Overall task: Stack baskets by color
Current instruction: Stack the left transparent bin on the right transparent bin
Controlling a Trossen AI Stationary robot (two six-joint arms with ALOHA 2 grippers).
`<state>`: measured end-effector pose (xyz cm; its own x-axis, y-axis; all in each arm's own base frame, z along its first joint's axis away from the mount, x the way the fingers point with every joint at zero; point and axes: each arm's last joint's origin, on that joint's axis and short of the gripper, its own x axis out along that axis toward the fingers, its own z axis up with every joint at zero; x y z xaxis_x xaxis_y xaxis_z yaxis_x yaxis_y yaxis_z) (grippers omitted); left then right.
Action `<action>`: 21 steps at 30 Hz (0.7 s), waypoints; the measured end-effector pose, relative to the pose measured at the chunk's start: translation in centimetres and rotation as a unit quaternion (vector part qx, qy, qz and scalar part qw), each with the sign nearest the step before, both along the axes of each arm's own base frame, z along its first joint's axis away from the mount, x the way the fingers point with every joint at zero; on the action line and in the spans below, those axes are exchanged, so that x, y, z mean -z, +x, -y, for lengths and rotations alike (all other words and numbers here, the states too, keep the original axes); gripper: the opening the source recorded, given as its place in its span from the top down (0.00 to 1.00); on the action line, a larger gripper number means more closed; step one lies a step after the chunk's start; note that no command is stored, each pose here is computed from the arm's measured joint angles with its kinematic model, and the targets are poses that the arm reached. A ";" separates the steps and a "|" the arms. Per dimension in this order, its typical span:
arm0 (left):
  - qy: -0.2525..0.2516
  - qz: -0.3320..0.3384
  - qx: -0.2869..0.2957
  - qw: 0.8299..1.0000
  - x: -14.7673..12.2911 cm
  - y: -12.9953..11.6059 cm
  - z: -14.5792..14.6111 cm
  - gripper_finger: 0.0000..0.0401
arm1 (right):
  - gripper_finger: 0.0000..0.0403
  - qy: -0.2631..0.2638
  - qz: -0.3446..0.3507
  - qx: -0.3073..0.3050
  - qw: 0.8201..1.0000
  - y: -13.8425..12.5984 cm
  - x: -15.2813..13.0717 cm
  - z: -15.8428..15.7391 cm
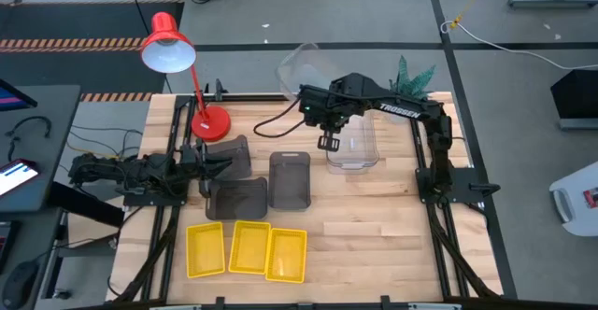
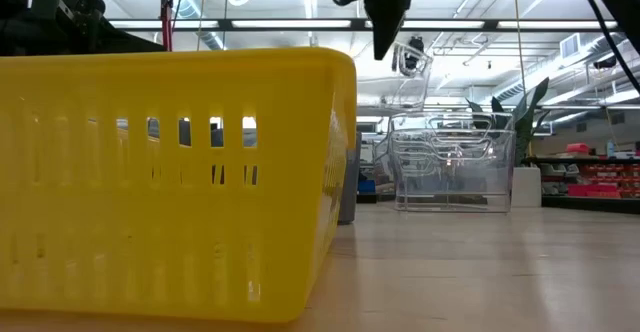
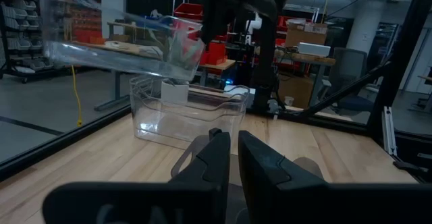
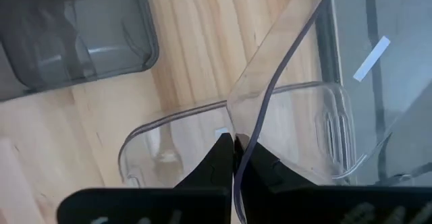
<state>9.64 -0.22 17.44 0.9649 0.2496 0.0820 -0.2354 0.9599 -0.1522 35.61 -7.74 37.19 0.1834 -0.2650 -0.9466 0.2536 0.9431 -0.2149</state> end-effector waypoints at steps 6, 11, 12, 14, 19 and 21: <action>0.000 0.000 0.000 1.000 0.0 0.0 0.0 0.92 | 0.97 0.006 0.034 0.044 0.998 -1.2 -1.5 -0.4; 0.000 0.000 0.000 1.000 0.0 0.0 0.0 0.92 | 0.97 0.013 0.059 0.073 0.995 -2.0 -2.5 -0.8; 0.000 0.000 0.000 1.000 0.0 0.0 0.0 0.92 | 0.97 0.014 0.063 0.079 0.995 -2.1 -2.6 -0.8; 0.000 0.000 0.000 1.000 0.0 0.0 0.0 0.92 | 0.97 0.017 0.068 0.091 0.993 -2.2 -2.7 -0.8; 0.000 0.000 0.000 1.000 0.0 0.0 0.0 0.91 | 0.97 0.025 0.069 0.108 0.991 -2.2 -2.5 -0.8; 0.000 0.000 0.000 1.000 0.0 0.0 0.0 0.92 | 0.97 0.026 0.064 0.118 0.991 -2.1 -2.2 -0.7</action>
